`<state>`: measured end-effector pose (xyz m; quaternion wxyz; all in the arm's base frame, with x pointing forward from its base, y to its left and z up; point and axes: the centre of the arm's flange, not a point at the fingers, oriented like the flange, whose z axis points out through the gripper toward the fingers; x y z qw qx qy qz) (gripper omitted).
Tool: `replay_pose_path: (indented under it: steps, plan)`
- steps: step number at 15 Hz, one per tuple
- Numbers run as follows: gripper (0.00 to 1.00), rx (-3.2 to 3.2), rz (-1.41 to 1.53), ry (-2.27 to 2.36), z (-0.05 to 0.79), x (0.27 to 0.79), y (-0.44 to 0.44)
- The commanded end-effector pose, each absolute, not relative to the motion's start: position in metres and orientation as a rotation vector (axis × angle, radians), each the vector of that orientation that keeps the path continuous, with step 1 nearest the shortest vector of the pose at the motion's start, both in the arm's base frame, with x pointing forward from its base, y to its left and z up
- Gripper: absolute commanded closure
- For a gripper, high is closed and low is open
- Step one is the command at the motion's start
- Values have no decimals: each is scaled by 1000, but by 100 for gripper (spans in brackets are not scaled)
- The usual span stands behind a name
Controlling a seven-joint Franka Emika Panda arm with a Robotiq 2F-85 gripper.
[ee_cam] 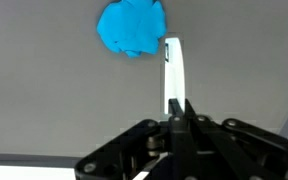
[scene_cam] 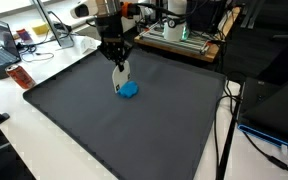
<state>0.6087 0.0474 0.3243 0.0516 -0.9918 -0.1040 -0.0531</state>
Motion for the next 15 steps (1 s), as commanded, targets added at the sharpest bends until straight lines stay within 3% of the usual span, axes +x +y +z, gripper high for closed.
replay_pose_path:
  steps: [1, 15]
  plan:
    - [99, -3020, -152, -304, 320, 612, 50]
    - [99, -3256, 5, -185, 305, 603, 106]
